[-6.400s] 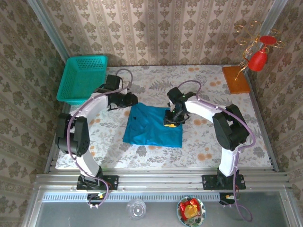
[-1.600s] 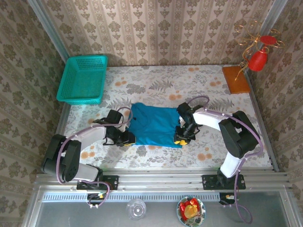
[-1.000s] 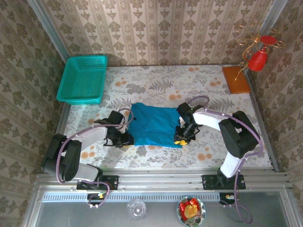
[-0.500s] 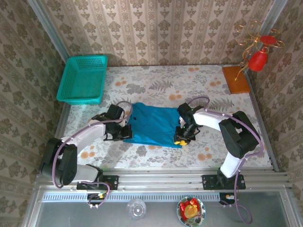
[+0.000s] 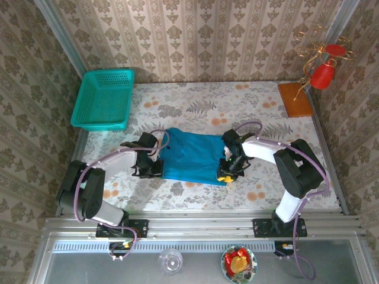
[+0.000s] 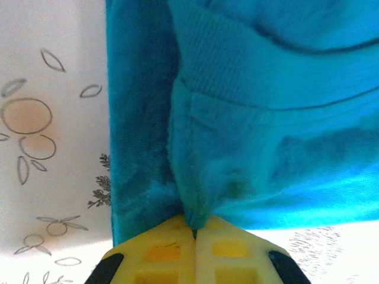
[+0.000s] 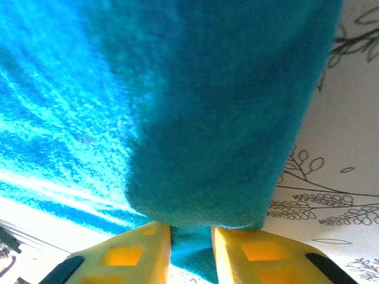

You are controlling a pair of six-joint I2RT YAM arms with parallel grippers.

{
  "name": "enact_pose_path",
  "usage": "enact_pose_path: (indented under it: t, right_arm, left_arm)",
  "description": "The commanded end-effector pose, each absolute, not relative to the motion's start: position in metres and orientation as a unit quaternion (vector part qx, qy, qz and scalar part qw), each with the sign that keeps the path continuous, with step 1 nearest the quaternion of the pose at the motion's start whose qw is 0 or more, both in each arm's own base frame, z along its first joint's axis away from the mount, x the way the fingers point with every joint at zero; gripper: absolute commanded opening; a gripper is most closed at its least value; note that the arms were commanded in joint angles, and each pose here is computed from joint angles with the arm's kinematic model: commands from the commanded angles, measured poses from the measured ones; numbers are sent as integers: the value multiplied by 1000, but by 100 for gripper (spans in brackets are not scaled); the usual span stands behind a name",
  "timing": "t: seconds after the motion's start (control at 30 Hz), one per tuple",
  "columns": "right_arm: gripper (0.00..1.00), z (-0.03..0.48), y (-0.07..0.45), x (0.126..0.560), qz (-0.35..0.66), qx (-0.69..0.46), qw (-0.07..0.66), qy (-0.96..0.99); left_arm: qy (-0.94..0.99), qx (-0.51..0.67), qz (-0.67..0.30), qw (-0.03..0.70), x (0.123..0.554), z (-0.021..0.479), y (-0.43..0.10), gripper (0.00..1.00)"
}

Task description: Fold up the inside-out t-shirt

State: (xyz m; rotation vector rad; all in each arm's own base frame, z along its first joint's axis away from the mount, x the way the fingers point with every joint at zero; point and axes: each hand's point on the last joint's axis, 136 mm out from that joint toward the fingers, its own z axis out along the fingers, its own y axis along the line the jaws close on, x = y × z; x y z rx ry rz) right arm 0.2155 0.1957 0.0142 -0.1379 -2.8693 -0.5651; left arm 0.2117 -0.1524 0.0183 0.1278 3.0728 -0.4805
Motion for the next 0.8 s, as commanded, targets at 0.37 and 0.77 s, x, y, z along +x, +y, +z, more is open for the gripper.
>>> enact_pose_path:
  t: [0.37,0.77]
  right_arm:
    - [30,58,194,240,-194,-30,67,-978]
    - [30,62,179,335,-188,-24,31,-981]
  left_arm:
    - [991,52,-112,50,216,43,-136,26]
    - [970,60,-214,95,227,79,-190,19]
